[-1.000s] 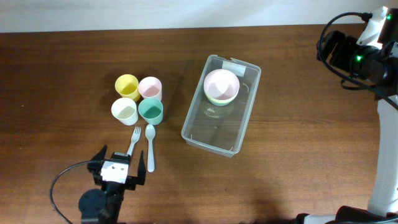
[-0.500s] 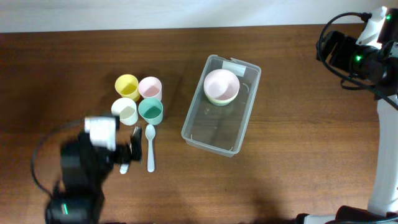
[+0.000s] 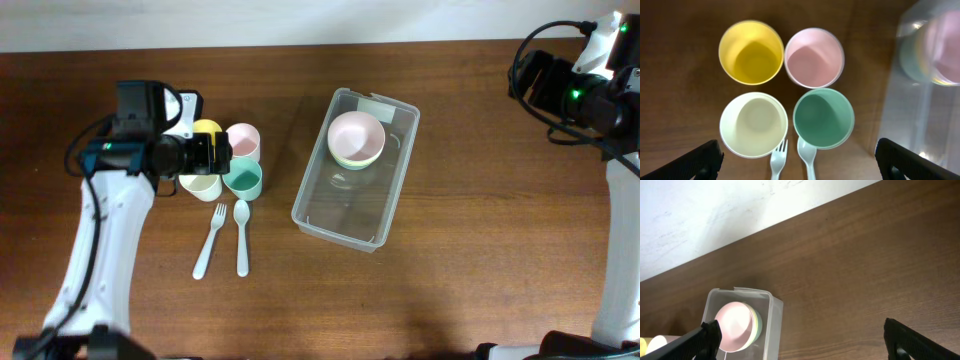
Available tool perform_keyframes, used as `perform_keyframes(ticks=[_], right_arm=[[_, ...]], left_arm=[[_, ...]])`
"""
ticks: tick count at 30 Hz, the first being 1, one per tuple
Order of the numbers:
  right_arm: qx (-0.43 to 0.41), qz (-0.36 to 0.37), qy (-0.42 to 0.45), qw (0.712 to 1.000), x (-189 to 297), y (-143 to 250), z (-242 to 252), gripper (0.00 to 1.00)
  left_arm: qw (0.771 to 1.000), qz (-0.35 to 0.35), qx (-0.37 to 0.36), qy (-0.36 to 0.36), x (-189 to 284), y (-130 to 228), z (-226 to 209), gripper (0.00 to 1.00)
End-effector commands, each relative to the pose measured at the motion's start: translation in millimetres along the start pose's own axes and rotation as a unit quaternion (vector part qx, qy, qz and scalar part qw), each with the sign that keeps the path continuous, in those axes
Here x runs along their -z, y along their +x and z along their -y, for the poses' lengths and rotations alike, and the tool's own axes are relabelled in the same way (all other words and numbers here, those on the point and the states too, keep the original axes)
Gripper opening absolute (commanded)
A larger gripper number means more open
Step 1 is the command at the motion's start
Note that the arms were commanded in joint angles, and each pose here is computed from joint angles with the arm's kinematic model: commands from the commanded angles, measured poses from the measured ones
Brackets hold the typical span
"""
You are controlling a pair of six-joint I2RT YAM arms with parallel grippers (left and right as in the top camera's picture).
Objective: Pack container
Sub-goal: 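Move the left gripper to the white cup and grasp its rim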
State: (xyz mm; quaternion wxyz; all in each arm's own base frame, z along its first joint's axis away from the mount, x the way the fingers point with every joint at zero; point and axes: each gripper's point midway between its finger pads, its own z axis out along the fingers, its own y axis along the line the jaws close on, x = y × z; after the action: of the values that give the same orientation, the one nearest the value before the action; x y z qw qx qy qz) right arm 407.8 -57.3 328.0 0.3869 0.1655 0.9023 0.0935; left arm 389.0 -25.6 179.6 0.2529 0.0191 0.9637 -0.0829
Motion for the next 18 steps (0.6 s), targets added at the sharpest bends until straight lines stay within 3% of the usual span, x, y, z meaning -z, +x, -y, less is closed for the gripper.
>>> perform_keyframes(ticks=[1,4,12,18], right_arm=[[0.003,0.000,0.001,1.000,0,0,0,0.99],[0.003,0.000,0.001,1.000,0,0,0,0.99],[0.003,0.000,0.001,1.000,0,0,0,0.99],[0.003,0.000,0.001,1.000,0,0,0,0.99]], left_arm=[[0.997,-0.005,0.078,-0.009,-18,-6,-22,1.00],[0.995,0.001,0.101,0.026,-29,-12,-30,1.00],[0.992,0.039,0.120,-0.028,-26,-26,-72,1.00],[0.990,0.068,0.119,-0.034,-24,-39,-80,0.99]])
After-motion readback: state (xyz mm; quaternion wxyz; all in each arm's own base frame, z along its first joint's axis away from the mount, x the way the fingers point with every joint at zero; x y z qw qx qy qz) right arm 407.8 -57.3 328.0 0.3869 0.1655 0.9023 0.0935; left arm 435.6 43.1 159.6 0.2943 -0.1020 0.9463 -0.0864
